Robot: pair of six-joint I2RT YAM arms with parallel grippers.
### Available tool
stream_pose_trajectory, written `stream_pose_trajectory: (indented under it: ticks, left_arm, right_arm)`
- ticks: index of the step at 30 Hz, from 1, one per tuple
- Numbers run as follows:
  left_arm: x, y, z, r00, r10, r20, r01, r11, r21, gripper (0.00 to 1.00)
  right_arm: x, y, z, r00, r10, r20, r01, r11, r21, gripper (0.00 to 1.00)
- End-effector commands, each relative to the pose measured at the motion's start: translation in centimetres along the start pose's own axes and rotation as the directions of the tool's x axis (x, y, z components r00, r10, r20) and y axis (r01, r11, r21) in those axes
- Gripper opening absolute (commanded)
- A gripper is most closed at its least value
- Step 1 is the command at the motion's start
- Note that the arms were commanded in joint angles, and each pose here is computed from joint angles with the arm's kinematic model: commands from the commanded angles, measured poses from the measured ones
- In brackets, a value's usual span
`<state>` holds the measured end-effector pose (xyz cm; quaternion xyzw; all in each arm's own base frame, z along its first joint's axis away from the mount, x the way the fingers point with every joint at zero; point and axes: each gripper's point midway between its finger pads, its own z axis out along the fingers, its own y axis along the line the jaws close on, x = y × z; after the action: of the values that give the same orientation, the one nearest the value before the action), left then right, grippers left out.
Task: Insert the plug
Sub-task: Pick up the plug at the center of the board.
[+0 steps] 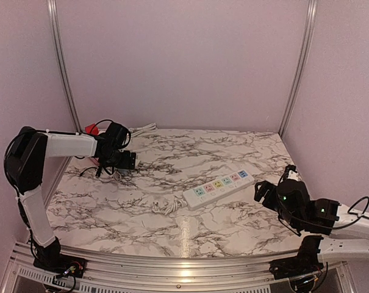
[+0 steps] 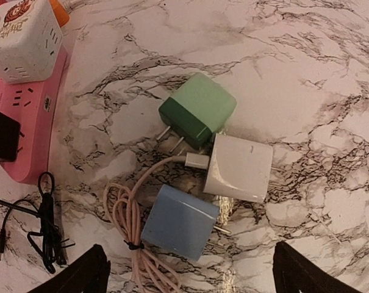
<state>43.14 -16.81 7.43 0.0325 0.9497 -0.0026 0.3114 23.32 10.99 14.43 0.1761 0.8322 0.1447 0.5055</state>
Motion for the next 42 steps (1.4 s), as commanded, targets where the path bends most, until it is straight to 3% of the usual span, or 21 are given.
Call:
stream_pose_trajectory:
  ticks: [1, 11, 30, 42]
  left_arm:
    - [-0.9, 0.1, 1.6, 1.0, 0.013, 0.012, -0.013, 1.0, 0.008, 0.94]
    - [-1.2, -1.8, 2.8, 0.998, 0.038, 0.04, -0.042, 0.993, 0.107, 0.89]
    - [0.0, -0.9, 4.5, 0.998, 0.059, 0.002, -0.059, 0.997, 0.045, 0.81]
    - [-2.1, 0.3, 2.7, 0.994, 0.038, 0.106, -0.038, 0.999, -0.009, 0.85]
  right_arm:
    - [0.0, -0.3, 0.0, 1.0, 0.026, 0.002, -0.026, 1.0, -0.003, 0.99]
    - [0.6, -0.3, 0.3, 1.0, 0.025, -0.011, -0.025, 1.0, 0.002, 0.98]
    - [1.0, -0.4, 0.7, 1.0, 0.02, -0.012, -0.02, 1.0, 0.007, 0.99]
    - [1.4, -0.1, 1.0, 1.0, 0.016, -0.022, -0.016, 1.0, 0.002, 0.98]
